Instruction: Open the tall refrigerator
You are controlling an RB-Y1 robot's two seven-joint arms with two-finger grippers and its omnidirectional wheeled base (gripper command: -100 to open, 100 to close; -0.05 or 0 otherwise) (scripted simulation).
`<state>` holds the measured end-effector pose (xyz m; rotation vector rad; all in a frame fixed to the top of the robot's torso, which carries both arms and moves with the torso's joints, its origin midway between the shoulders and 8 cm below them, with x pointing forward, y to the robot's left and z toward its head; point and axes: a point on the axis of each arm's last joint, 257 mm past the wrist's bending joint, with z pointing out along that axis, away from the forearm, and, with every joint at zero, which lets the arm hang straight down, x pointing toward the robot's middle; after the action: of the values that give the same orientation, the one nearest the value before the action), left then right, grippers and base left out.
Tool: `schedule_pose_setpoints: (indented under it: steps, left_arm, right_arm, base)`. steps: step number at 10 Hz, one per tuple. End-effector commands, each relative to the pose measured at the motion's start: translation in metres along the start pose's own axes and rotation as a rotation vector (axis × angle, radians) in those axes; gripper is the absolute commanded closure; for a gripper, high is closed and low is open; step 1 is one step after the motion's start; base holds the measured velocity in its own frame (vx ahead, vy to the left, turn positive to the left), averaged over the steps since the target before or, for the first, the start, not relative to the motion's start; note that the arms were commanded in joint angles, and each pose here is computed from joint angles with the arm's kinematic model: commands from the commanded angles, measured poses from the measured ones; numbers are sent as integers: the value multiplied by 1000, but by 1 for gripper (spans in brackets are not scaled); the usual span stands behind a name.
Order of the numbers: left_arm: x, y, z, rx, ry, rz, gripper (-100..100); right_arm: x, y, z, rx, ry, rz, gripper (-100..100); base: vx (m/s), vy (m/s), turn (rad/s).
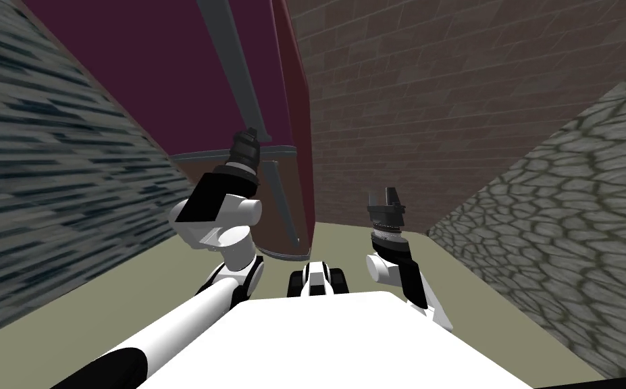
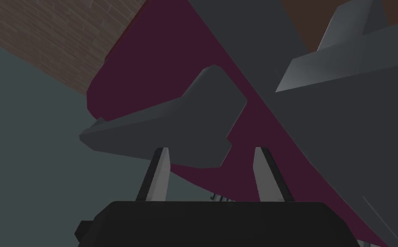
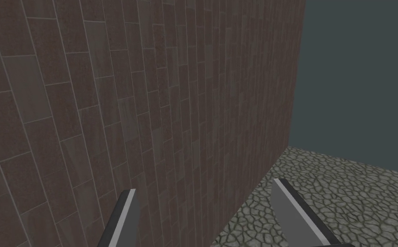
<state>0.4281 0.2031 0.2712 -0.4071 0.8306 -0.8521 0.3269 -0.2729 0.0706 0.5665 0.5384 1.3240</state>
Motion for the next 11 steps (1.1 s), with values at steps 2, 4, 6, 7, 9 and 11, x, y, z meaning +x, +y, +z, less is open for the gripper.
schedule_pose_setpoints:
  steps: [2,4,6,7,9,11]
  left_arm:
    - [32,-9,0,43,61,-54,100]
    - [48,-14,0,68,93,-85,100]
    - [65,-20,0,92,125,-118,100]
    - [73,-23,-1,104,141,-134,100]
    - [76,-24,6,92,155,-107,-100]
    - [83,-24,13,84,180,-88,-100]
  right_arm:
    - [0,0,0,0,0,0,0]
    - [0,0,0,0,0,0,0]
    - [0,0,0,0,0,0,0]
    - [0,0,0,0,0,0,0]
    - [0,0,0,0,0,0,0]
    - [0,0,0,0,0,0,0]
  base:
    - [3,-44,263]
    - [11,-32,254]
    - [1,-35,250]
    - [-6,-35,308]
    - [-11,-7,4]
    - [-36,9,-39]
